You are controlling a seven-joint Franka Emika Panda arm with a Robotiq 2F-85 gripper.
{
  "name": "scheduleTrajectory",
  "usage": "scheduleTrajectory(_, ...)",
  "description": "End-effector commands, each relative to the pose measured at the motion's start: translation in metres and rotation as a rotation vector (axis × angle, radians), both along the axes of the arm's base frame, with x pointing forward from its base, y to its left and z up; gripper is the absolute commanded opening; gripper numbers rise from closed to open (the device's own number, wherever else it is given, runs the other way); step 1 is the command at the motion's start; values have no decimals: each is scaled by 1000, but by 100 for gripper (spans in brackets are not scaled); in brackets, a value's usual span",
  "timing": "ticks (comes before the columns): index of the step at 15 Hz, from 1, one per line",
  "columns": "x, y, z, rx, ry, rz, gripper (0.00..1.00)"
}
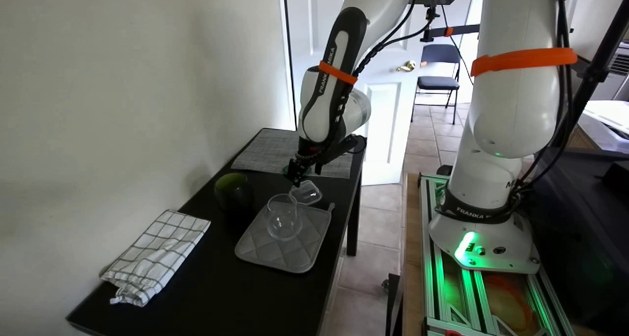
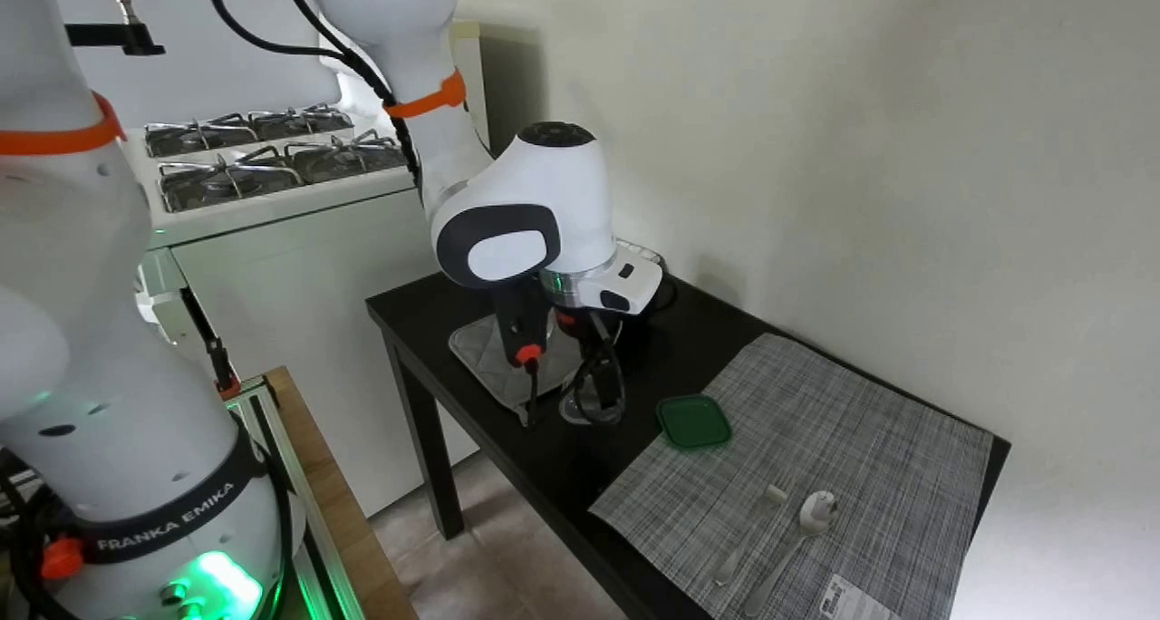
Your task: Turn the small lunchbox over
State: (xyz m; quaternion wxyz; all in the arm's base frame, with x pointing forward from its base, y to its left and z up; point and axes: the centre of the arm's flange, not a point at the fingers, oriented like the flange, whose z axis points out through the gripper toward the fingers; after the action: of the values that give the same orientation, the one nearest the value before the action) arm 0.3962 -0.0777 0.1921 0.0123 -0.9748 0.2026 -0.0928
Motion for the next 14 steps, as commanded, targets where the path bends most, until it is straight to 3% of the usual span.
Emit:
scheduleTrajectory(1, -3, 6, -14, 47, -25, -14, 100)
scheduleTrajectory(10, -6, 5, -26, 29, 34, -14, 100)
scheduleTrajectory(14, -5, 2, -30, 34, 19, -38, 100)
